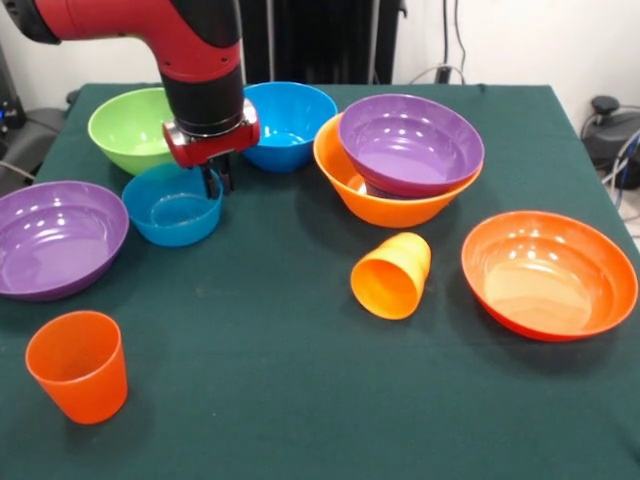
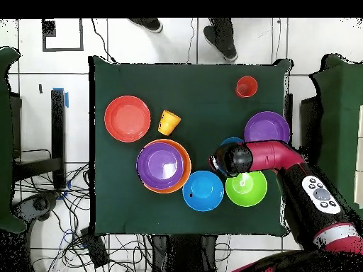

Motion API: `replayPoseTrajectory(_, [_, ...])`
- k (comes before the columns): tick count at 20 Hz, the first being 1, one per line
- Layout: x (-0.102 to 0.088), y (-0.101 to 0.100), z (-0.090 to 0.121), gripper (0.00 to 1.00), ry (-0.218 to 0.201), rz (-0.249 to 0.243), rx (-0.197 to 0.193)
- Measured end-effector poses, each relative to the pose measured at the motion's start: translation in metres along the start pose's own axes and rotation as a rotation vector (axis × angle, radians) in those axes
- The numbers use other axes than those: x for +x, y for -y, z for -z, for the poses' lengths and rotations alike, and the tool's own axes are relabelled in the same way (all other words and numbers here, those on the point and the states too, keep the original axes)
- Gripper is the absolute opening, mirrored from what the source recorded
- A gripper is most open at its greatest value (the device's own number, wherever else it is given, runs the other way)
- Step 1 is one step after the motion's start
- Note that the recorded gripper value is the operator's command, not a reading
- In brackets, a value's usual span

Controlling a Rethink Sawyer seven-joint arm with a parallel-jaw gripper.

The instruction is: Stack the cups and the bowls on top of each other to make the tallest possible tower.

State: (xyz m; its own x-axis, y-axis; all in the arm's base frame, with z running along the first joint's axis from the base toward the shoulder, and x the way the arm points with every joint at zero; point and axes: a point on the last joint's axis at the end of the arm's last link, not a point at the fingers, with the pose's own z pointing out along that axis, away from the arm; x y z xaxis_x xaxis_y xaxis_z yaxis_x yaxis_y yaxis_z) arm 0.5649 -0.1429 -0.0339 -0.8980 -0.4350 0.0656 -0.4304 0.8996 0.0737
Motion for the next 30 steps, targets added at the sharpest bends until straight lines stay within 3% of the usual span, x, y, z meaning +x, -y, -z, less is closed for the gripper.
replayPoseTrajectory(9, [-0.006, 0.002, 0.007, 0.00, 0.017, 0.000, 0.003])
replayPoseTrajectory(21, [-0.040, 0.014, 0.088, 0.00, 0.042, -0.031, 0.044])
replayPoseTrajectory(30, [-0.046, 0.018, 0.113, 0.00, 0.049, -0.034, 0.070])
